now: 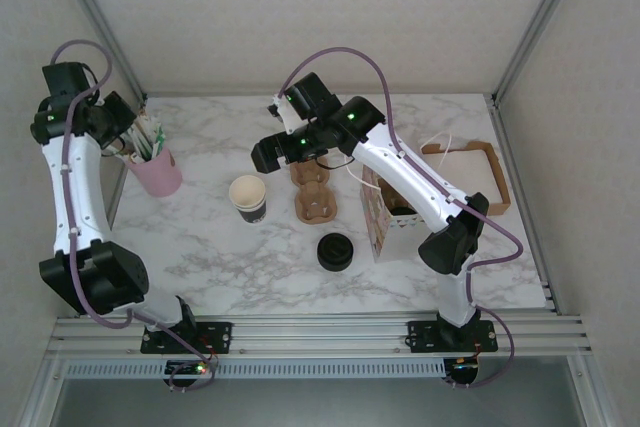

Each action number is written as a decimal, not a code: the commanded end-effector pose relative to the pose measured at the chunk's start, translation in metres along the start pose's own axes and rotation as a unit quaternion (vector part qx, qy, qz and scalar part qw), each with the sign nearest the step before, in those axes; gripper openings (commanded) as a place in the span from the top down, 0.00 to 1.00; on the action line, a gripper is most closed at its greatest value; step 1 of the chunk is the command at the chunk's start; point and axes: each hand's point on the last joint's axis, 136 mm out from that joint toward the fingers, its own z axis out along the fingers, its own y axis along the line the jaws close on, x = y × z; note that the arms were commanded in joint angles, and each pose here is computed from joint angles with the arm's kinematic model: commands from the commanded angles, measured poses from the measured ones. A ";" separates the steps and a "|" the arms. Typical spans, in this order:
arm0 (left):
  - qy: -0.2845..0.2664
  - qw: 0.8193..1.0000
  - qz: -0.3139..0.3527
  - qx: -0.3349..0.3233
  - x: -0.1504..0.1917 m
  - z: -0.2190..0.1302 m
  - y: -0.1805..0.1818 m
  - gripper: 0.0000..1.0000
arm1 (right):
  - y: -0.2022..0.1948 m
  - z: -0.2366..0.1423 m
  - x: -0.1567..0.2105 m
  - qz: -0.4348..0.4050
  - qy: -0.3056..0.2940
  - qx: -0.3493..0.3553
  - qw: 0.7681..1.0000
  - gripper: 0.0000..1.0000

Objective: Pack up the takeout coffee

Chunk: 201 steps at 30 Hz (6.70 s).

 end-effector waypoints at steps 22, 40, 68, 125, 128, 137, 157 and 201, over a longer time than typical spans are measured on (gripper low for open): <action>-0.117 0.975 -0.022 0.188 -0.035 -0.145 -0.078 1.00 | 0.014 -0.046 -0.023 -0.016 -0.070 -0.014 0.997 0.01; -0.067 0.896 0.014 0.439 0.006 -0.214 -0.218 1.00 | -0.007 -0.202 -0.039 -0.041 -0.256 0.118 0.958 0.01; 0.208 0.780 0.202 0.555 0.242 -0.278 -0.377 1.00 | -0.139 -0.375 0.089 0.119 -0.270 0.445 0.845 0.01; 0.141 0.835 0.233 0.478 0.242 -0.142 -0.407 0.00 | -0.309 -0.290 0.134 0.435 -0.174 0.331 0.819 0.05; 0.151 0.844 0.222 0.464 0.239 -0.110 -0.393 0.00 | -0.330 -0.272 0.148 0.441 -0.137 0.348 0.816 0.12; 0.199 0.858 0.189 0.434 0.259 -0.023 -0.358 0.00 | -0.380 -0.213 0.179 0.461 -0.049 0.355 0.812 0.21; 0.260 0.863 0.184 0.392 0.327 0.079 -0.333 0.01 | -0.450 -0.120 0.231 0.486 0.080 0.355 0.795 0.28; 0.271 0.862 0.182 0.387 0.335 0.086 -0.331 0.00 | -0.466 -0.100 0.236 0.471 0.123 0.364 0.794 0.59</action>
